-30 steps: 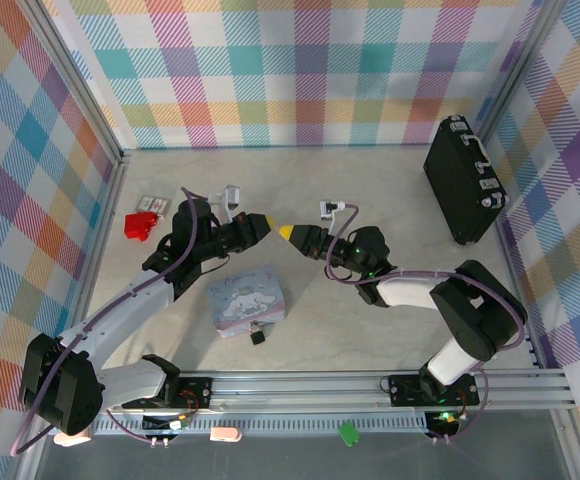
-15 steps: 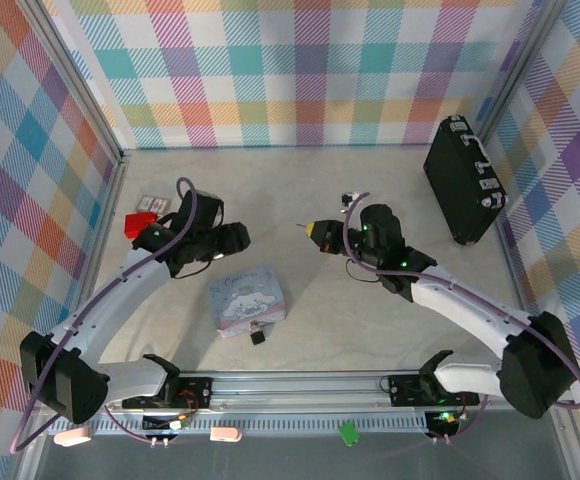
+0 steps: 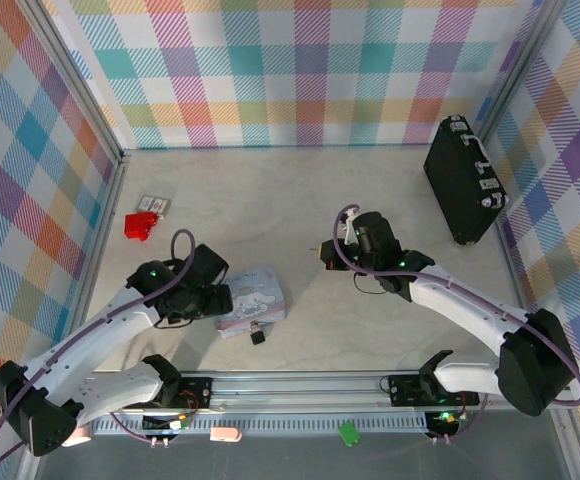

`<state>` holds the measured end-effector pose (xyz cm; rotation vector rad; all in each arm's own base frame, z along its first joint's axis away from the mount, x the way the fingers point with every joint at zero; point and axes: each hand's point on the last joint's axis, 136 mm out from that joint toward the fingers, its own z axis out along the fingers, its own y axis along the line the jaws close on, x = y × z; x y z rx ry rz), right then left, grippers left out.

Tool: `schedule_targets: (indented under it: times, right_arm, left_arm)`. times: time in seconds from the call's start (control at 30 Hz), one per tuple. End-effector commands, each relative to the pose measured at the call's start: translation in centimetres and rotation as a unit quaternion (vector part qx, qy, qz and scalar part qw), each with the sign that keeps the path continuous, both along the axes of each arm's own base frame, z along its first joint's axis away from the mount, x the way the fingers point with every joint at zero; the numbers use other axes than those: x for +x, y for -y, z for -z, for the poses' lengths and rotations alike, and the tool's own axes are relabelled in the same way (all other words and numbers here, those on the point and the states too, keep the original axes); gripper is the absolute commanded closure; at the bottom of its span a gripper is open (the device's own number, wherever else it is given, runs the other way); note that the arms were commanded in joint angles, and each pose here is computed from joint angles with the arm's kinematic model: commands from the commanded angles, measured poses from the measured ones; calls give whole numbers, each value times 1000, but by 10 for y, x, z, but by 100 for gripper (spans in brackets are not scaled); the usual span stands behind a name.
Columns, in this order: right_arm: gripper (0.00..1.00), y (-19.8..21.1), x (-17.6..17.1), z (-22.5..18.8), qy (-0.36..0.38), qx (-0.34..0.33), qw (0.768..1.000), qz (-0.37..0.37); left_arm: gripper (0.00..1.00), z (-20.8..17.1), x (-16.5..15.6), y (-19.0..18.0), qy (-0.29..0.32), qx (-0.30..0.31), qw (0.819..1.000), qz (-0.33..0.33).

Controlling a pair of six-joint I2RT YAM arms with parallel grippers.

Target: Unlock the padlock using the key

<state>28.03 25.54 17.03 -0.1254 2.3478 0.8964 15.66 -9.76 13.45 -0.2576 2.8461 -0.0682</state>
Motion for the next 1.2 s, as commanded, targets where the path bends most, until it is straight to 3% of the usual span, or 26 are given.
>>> schedule_targets:
  times: [0.0, 0.23, 0.4, 0.63, 0.93, 1.17]
  right_arm:
    - [100, -2, 1, 0, 10, -7, 1000, -13]
    - [100, -1, 1, 1, 11, -7, 1000, -13]
    - [100, -1, 1, 6, 5, -2, 1000, -8]
    - [100, 0, -1, 4, 10, -5, 1000, -10]
    - [100, 3, -2, 4, 10, -4, 1000, -4]
    - [100, 4, -3, 3, 9, -8, 1000, -6]
  left_arm:
    - [12, 13, -25, -1, -31, 20, 999, 2]
    - [10, 39, -44, 27, -52, 18, 998, 32]
    - [12, 64, -34, 50, -53, 21, 998, 41]
    - [8, 80, -5, 59, -48, 93, 990, 98]
    - [18, 82, 48, 68, -26, 83, 990, 115]
    - [20, 71, 97, 56, 18, 68, 994, 85]
